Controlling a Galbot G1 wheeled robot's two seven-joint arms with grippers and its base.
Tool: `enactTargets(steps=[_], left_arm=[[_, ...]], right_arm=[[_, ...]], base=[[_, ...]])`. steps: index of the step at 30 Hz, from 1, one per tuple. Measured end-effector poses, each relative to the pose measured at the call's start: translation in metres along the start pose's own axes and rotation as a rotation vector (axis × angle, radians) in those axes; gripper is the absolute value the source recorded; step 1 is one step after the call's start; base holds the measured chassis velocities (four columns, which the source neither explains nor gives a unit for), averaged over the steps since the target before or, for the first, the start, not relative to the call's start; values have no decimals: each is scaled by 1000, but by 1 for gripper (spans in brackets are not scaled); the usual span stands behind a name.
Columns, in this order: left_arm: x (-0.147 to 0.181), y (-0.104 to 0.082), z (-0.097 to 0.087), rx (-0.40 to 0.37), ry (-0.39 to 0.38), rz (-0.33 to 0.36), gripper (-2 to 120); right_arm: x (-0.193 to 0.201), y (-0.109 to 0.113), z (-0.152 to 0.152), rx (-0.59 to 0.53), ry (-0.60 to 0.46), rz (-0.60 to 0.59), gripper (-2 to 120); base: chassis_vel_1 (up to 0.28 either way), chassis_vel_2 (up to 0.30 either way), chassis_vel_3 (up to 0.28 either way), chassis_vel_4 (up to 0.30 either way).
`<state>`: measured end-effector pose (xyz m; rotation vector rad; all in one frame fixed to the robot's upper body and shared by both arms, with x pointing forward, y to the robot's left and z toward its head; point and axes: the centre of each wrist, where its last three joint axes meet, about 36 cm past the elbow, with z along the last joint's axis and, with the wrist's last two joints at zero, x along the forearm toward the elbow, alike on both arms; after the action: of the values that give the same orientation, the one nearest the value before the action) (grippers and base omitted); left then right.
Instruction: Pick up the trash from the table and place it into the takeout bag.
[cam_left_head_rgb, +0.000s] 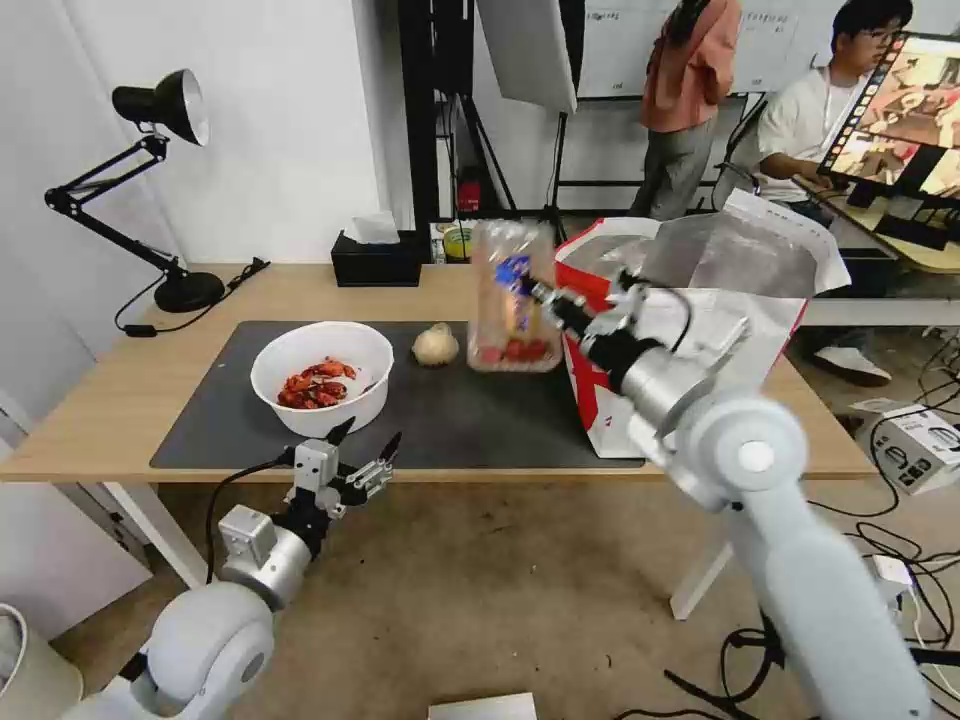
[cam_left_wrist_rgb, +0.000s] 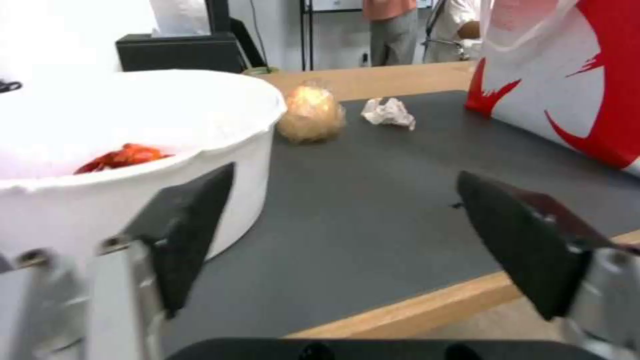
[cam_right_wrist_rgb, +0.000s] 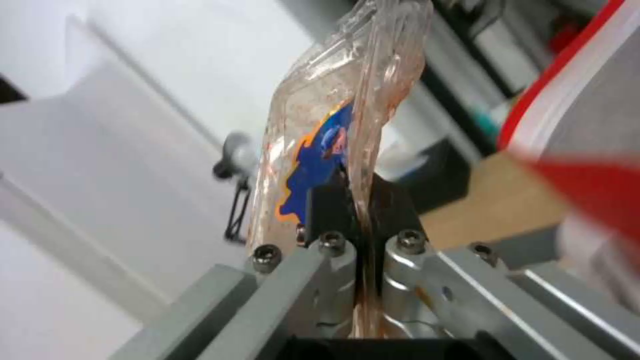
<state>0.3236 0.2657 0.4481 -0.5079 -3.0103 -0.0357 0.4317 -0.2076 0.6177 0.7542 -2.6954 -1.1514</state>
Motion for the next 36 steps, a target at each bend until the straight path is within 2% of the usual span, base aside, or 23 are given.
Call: enactTargets(steps=[4,11,14,17,18,23,36], left_arm=[[4,0,5,2,1,-15,99],[5,-3,9,14,1,-21,100],[4,-8,13,25,7,-15,100],[4,-11,17,32,13,-16,100],[3,-13,20,39,19,-16,100],[2,-14,25,45,25,-15,100],[2,-17,26,50,21,-13,100]], right_arm=[[4,1,-18,23,-81,42,0],[4,-1,-59,67,-228,148,0],[-3,-10,-87,95,-301,242,0],[-7,-16,-98,122,-329,295,0],[-13,-24,-106,172,-362,349,0],[-26,-39,-113,283,-405,433,0],[-26,-53,-90,333,-340,457,0]], base=[[0,0,0,0],[0,0,0,0],[0,0,0,0],[0,0,0,0],[0,0,0,0],[0,0,0,0],[0,0,0,0]])
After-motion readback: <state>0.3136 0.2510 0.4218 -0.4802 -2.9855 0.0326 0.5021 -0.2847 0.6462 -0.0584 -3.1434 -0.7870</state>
